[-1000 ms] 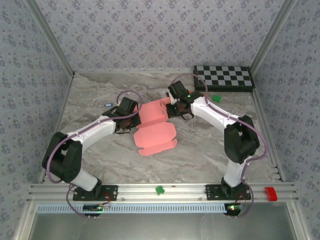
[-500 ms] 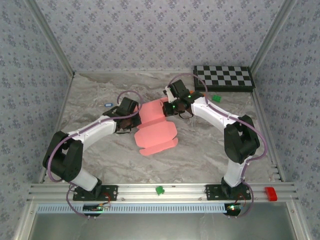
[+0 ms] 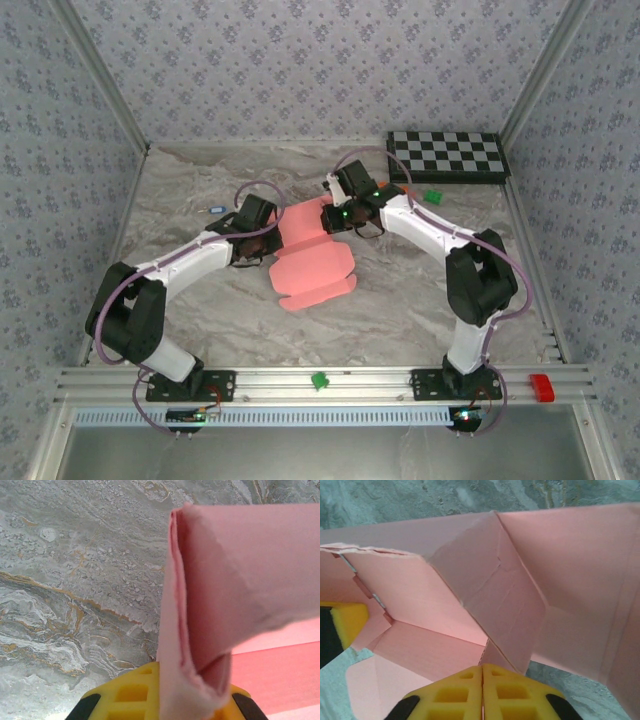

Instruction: Fold the paper box

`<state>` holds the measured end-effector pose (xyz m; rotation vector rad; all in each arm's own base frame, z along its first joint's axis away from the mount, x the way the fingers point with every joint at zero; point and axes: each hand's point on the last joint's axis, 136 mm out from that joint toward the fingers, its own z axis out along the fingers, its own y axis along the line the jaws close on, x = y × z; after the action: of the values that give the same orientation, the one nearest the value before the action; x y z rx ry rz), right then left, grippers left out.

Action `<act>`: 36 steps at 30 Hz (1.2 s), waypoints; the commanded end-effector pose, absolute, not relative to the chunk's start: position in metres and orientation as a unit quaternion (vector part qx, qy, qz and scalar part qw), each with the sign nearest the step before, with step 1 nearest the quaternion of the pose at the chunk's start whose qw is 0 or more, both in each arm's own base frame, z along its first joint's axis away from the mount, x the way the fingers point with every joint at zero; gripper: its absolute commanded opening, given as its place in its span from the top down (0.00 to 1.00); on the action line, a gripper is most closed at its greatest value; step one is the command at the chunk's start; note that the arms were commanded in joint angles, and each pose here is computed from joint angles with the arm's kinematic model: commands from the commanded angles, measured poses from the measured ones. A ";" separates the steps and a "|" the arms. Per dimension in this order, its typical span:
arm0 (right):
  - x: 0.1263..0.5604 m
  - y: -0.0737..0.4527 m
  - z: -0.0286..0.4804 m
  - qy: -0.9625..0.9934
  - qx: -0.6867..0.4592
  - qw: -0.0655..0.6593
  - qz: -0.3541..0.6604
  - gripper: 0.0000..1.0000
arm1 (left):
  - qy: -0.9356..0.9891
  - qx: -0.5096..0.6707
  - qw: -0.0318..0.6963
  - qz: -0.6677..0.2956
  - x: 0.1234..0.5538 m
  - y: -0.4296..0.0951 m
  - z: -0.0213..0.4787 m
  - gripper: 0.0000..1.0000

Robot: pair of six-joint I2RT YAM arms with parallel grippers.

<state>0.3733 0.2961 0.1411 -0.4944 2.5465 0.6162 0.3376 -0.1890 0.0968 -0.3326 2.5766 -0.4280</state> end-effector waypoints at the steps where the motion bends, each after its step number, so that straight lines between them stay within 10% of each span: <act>1: 0.378 0.281 0.168 0.923 -0.183 0.284 0.187 0.86 | 0.942 -0.111 0.267 -0.171 0.346 -0.198 0.108 1.00; 10: 0.378 0.248 0.201 0.915 -0.166 0.336 0.148 0.67 | 0.942 -0.094 0.276 -0.167 0.350 -0.200 0.112 1.00; 36: 0.402 0.186 0.184 0.909 -0.136 0.342 0.197 0.67 | 0.925 -0.047 0.320 -0.202 0.358 -0.211 0.143 1.00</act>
<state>0.3991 0.1752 0.1872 -0.2940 2.3886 0.4463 0.3527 -0.2024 0.1163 -0.1548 2.5064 -0.4630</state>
